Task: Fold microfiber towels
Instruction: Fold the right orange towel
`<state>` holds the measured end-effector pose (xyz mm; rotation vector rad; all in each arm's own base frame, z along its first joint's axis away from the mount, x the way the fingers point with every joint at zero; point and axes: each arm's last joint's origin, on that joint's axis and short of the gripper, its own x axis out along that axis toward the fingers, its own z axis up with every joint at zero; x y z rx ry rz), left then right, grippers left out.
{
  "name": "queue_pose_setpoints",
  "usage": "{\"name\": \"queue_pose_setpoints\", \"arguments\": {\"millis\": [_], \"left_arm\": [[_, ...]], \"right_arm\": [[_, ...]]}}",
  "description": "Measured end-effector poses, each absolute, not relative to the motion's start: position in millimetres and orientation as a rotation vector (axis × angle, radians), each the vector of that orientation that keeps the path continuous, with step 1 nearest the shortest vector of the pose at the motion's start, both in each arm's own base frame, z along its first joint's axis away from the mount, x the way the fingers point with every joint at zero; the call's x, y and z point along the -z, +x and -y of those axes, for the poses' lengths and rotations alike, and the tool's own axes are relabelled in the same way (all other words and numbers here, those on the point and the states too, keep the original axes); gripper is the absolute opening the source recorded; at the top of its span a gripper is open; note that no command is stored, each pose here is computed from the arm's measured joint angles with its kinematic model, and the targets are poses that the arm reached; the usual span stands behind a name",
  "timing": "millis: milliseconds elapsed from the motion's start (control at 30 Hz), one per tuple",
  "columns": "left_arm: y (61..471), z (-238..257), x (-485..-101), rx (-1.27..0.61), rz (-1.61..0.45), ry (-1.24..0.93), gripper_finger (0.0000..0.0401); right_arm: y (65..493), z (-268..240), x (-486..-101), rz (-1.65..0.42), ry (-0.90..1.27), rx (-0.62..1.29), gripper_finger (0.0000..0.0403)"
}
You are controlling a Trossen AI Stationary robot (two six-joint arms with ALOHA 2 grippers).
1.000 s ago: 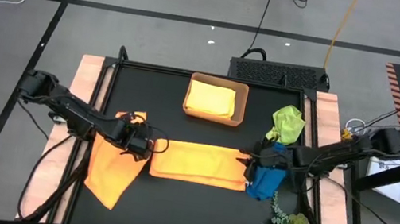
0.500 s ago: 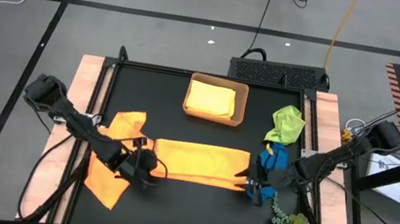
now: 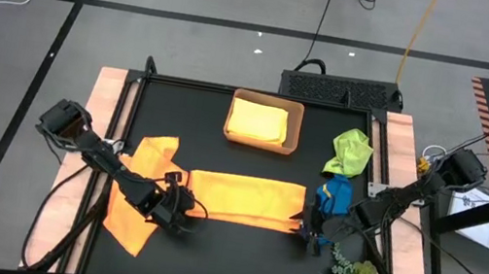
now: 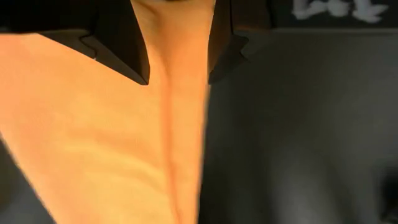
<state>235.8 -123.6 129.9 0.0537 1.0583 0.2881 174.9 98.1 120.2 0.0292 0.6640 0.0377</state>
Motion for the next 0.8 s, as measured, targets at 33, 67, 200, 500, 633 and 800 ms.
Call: {"name": "queue_pose_setpoints", "arguments": {"millis": [33, 67, 200, 500, 633, 800], "left_arm": [[235.5, 123.3, -129.8, -0.29, -1.061, 0.056, 0.0147], [235.4, 123.2, -129.8, -0.291, -1.061, 0.058, 0.0147], [235.3, 122.9, -129.8, -0.288, -1.062, 0.077, 0.0147], [234.9, 123.7, -129.5, -0.26, -1.077, 0.088, 0.0147], [234.6, 124.4, -129.5, -0.241, -1.09, 0.079, 0.0147], [234.6, 124.4, -129.4, -0.239, -1.092, 0.078, 0.0147]], "right_arm": [[174.1, -97.5, -119.2, -0.675, 0.021, -0.03, 0.0155], [173.4, -96.7, -118.3, -0.682, 0.011, -0.016, 0.0155], [171.6, -94.7, -116.1, -0.702, -0.016, 0.016, 0.0155], [168.5, -91.5, -112.7, -0.738, -0.059, 0.057, 0.0151], [168.5, -91.5, -112.7, -0.738, -0.055, 0.058, 0.0132], [168.4, -91.5, -112.8, -0.738, -0.059, 0.055, 0.009]]}}
